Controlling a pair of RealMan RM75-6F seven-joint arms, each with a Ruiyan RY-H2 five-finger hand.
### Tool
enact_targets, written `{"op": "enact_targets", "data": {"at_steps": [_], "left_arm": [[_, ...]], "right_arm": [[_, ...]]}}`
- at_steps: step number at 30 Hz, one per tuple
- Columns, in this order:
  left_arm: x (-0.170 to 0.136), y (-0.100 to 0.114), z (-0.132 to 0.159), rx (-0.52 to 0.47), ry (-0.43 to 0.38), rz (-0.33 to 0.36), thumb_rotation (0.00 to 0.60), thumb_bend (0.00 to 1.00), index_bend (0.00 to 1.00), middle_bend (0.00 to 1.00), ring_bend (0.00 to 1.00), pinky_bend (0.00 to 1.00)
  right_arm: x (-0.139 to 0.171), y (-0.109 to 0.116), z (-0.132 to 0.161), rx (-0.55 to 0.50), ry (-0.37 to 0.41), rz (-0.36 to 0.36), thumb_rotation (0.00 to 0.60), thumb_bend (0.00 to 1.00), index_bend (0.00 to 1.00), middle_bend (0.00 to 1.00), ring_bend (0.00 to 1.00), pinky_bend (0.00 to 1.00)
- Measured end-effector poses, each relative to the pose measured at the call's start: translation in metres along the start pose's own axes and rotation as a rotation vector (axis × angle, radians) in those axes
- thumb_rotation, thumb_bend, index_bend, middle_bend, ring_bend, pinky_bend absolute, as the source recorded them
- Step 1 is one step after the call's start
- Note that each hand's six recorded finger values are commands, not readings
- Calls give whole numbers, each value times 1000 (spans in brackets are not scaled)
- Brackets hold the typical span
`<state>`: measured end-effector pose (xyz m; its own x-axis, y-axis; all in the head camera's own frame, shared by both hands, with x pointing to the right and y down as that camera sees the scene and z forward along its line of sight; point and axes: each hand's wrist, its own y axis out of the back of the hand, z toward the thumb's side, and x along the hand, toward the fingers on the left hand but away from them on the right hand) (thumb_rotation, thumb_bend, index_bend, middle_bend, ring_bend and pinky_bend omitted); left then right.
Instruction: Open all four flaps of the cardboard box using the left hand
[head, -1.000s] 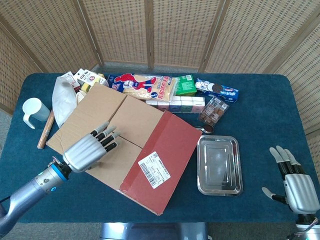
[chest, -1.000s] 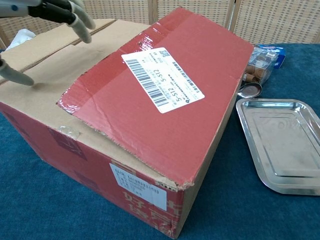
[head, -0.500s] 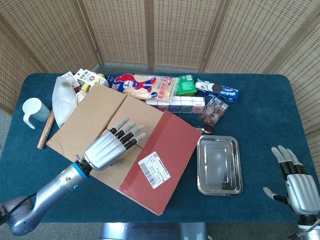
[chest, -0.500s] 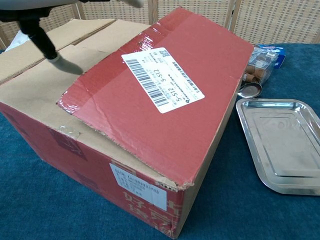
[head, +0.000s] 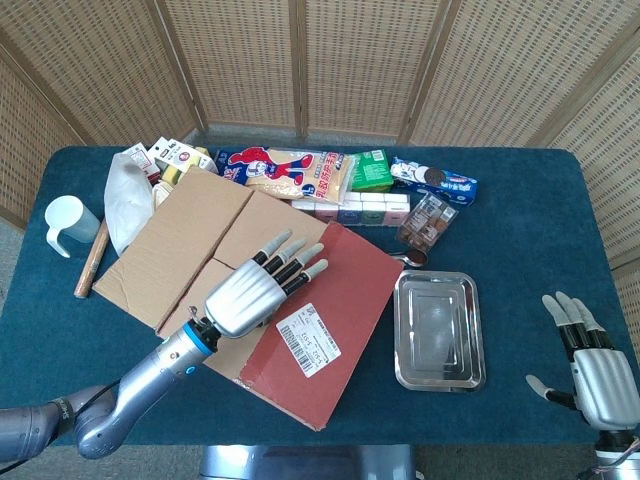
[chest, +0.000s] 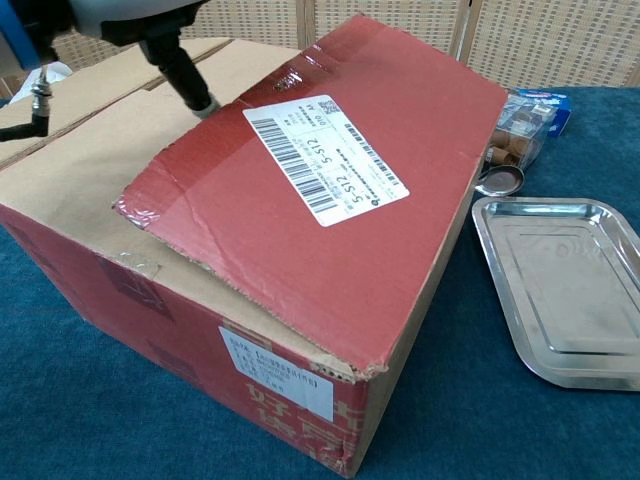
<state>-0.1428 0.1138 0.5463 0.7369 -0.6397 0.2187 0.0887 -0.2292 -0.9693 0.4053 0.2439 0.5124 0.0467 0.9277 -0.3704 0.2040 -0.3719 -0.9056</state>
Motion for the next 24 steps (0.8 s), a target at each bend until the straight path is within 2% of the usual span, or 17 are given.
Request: {"op": "enact_targets", "data": {"at_steps": [6, 13, 24], "left_arm": [[8, 7, 7, -18, -1, 38, 596, 69, 0, 0, 0, 0], [19, 25, 14, -52, -5, 115, 596, 65, 0, 0, 0, 0], [37, 42, 40, -119, -69, 235, 592, 56, 0, 0, 0, 0]], "right_arm": [[0, 0, 0, -1, 2, 3, 600, 0, 0, 0, 0, 210], [1, 0, 1, -1, 4, 2, 600, 0, 0, 0, 0, 210], [1, 0, 1, 1, 5, 3, 600, 0, 0, 0, 0, 210]]}}
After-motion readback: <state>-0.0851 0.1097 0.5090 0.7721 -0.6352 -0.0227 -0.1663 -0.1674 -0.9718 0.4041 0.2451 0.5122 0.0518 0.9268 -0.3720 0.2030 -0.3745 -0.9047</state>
